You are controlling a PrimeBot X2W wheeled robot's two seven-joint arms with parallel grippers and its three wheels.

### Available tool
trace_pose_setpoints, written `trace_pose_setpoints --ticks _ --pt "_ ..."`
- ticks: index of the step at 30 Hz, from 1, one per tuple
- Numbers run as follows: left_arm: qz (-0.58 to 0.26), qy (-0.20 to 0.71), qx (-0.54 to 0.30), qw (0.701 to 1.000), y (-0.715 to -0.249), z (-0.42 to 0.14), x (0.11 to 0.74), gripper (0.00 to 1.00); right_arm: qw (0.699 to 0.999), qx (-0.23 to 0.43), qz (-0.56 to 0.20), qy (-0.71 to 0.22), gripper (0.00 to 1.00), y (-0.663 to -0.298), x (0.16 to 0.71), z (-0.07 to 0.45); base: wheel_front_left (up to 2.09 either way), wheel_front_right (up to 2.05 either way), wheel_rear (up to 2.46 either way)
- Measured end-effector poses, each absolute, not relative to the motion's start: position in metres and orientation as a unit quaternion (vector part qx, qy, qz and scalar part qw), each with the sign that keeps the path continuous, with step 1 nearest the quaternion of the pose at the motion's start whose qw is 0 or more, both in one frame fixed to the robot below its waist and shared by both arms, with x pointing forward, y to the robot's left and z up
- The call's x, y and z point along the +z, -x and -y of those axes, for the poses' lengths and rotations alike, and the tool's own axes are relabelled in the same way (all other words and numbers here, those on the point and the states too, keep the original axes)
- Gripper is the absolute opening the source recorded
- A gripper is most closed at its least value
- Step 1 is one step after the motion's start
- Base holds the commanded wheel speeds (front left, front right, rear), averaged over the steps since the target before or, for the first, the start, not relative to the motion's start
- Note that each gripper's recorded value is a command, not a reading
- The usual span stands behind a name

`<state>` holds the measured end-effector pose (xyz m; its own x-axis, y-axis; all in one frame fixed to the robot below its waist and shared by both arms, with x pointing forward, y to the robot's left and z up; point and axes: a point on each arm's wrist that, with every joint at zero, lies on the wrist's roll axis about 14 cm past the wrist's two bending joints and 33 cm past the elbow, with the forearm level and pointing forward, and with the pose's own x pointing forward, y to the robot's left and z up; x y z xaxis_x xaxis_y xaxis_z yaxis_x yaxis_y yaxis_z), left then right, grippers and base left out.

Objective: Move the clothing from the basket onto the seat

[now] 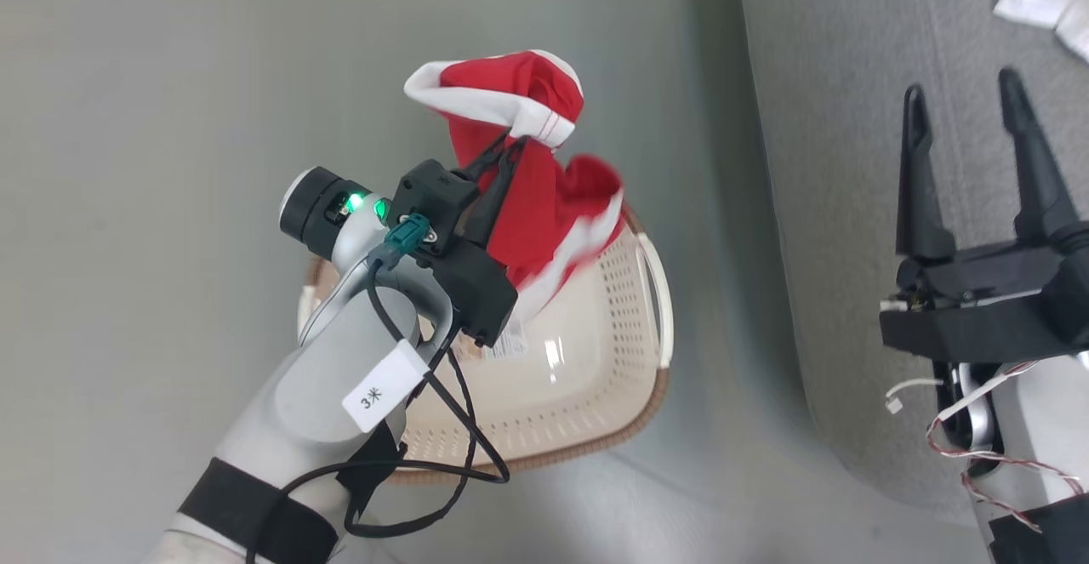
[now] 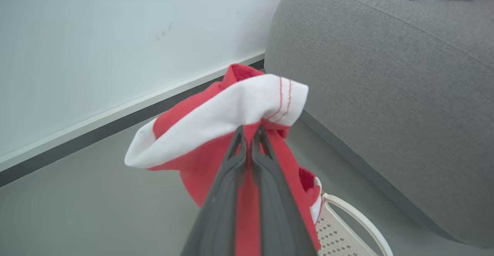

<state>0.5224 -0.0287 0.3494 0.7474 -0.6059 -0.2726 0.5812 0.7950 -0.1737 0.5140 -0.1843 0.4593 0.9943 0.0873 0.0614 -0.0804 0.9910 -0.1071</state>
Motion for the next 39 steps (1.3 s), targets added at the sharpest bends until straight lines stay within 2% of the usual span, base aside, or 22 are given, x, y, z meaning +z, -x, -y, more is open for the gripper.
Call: trace_pose_setpoints --ticks 19,39 --pt "-0.027 0.044 -0.268 0.962 -0.522 -0.004 0.490 0.00 0.992 0.109 0.055 0.024 1.00 -0.475 0.507 0.140 0.00 0.00 0.00" --pt "0.084 0.030 -0.269 0.959 -0.463 -0.009 0.600 0.00 0.968 0.238 0.060 0.052 1.00 -0.414 0.533 0.070 0.00 0.00 0.00"
